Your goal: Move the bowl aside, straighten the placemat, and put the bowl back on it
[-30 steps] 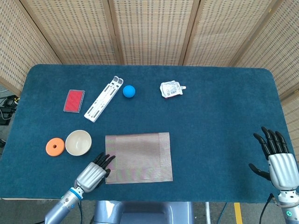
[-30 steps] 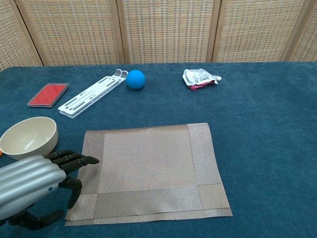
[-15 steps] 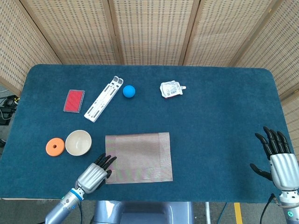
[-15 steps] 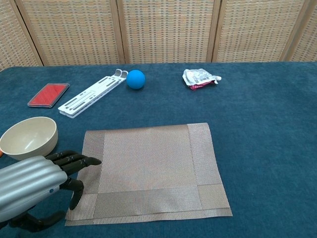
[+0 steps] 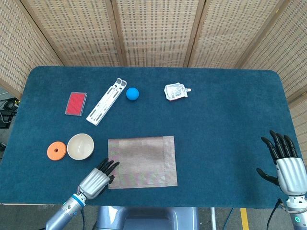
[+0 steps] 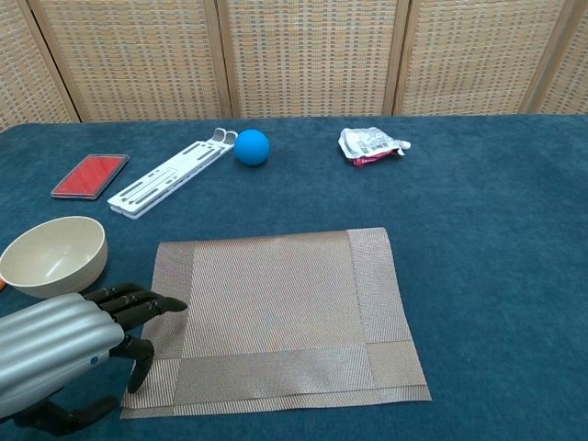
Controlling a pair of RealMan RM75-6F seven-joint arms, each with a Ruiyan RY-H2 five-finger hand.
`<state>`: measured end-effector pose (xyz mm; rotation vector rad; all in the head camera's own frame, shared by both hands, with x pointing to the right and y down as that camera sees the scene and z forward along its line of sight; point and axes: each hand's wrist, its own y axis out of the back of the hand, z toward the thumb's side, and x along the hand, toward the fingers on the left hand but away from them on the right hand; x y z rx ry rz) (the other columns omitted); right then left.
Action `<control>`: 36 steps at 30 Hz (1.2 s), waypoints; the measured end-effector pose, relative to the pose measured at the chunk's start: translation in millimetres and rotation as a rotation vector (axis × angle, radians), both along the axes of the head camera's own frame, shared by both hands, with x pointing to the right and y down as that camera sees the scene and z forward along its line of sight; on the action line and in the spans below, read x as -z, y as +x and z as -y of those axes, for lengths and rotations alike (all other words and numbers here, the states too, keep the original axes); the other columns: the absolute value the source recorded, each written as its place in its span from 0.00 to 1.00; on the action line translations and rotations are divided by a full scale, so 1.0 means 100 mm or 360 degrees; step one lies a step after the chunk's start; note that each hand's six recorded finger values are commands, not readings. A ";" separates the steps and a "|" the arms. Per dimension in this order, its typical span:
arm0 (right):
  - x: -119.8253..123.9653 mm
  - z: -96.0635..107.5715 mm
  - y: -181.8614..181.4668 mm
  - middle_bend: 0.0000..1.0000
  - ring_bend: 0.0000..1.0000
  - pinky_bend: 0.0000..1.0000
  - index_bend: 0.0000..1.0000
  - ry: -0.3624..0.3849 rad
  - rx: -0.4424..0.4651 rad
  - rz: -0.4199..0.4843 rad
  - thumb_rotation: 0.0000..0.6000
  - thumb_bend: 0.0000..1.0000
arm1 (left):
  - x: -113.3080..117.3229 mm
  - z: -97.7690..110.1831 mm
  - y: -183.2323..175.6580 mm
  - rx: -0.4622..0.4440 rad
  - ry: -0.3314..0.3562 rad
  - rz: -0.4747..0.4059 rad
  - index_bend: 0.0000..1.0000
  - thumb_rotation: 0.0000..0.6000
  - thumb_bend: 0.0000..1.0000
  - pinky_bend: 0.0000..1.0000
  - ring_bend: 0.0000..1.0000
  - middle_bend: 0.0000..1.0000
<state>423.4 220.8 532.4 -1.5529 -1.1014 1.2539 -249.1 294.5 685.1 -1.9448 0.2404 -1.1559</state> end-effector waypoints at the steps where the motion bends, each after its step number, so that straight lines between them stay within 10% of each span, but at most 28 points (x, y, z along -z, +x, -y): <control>1: 0.00 0.00 0.00 0.00 0.00 0.00 0.16 0.0000 0.0000 0.0000 1.00 0.02 | -0.01 0.00 0.00 -0.0003 -0.0001 0.0002 0.48 1.00 0.45 0.00 0.00 0.00; 36: 0.01 -0.01 -0.01 0.00 0.00 0.00 0.16 -0.0022 -0.0005 0.0024 1.00 0.02 | -0.10 -0.03 0.14 -0.0059 0.0113 0.0005 0.54 1.00 0.45 0.00 0.00 0.00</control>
